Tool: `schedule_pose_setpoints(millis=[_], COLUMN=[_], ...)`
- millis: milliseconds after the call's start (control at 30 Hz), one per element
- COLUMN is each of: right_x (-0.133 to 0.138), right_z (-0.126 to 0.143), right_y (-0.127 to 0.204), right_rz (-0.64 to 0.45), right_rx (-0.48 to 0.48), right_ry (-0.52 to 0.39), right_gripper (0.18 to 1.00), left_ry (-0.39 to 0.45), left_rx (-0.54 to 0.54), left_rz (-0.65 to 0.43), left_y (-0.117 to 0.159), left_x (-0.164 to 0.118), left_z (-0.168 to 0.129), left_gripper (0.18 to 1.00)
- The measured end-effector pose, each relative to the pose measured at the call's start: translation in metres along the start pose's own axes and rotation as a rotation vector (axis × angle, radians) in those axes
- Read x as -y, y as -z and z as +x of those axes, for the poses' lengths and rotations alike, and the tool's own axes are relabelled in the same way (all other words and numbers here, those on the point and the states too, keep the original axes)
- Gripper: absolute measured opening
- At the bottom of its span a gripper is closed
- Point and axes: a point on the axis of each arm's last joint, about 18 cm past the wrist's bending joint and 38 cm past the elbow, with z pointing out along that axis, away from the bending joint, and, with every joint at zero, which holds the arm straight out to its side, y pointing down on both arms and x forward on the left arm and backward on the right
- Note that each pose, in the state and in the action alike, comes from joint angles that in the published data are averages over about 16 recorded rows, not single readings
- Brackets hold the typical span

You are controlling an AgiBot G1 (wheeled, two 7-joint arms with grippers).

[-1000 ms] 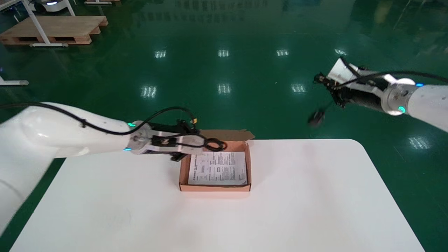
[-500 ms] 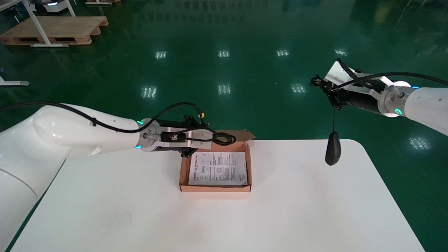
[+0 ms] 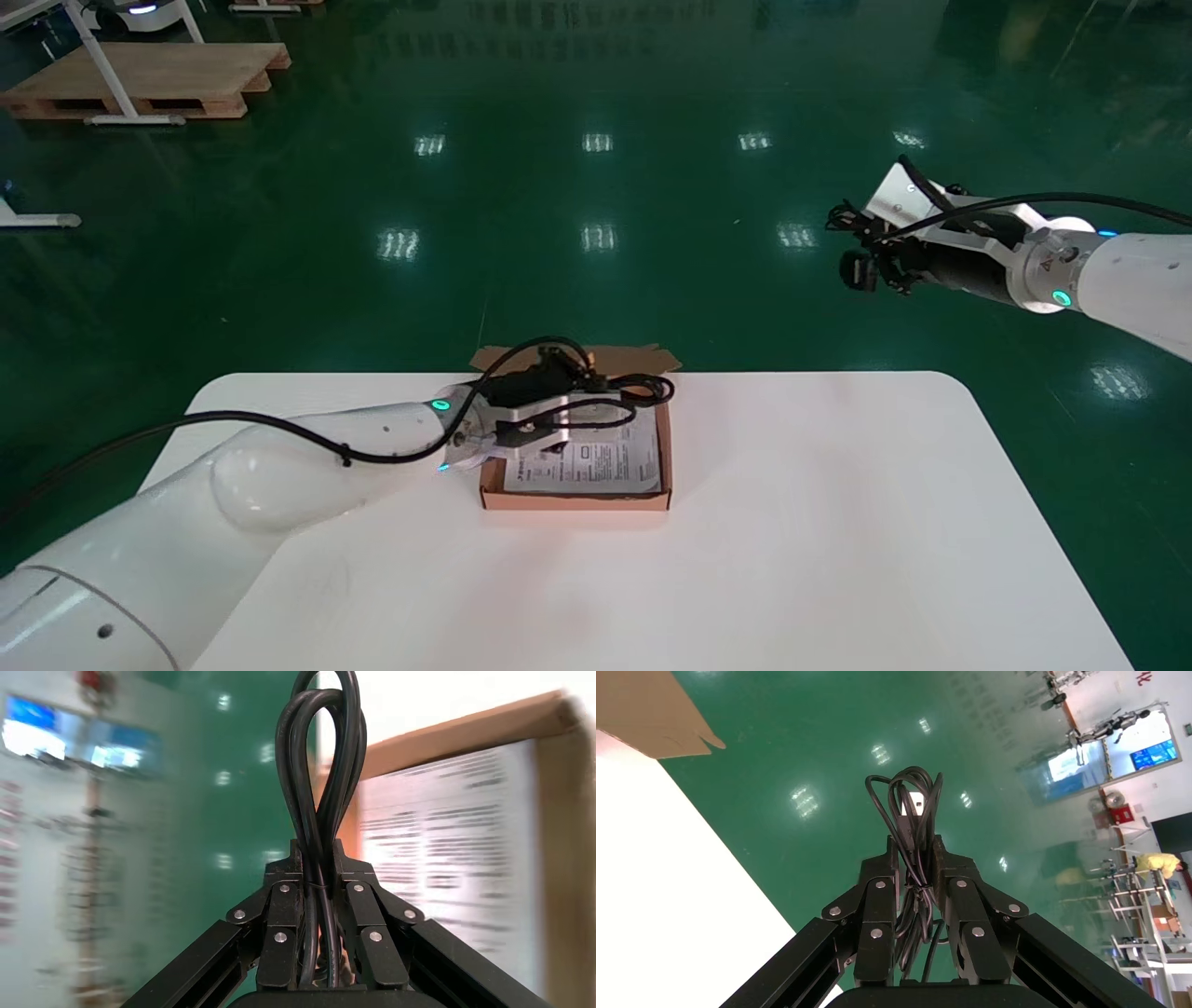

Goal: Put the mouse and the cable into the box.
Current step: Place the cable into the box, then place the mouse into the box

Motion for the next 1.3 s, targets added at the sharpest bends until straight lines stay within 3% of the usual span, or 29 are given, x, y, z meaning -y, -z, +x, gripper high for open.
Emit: schedule_pose_setpoints(millis=[233, 367, 900, 1300], right_x=[0.0, 0.0, -0.001, 0.0], right_z=[0.0, 0.0, 0.0, 0.0], right_y=[0.0, 0.0, 0.0, 0.0], right_rz=[0.0, 0.0, -0.001, 0.0], right_rx=[0.0, 0.0, 0.0, 0.0], right_ry=[0.0, 0.0, -0.001, -0.001], right_gripper=[0.261, 0.261, 0.261, 0.261], left_ry=[-0.152, -0.194, -0.192, -0.195], left_rx=[0.006, -0.001, -0.017, -0.014], left_rz=[-0.033, -0.044, -0.057, -0.059], left_y=[-0.008, -0.01, -0.012, -0.01], left_x=[0.007, 0.007, 0.005, 0.003], left_z=[0.013, 0.018, 0.024, 0.022], left_gripper=[0.251, 0.251, 0.274, 0.402])
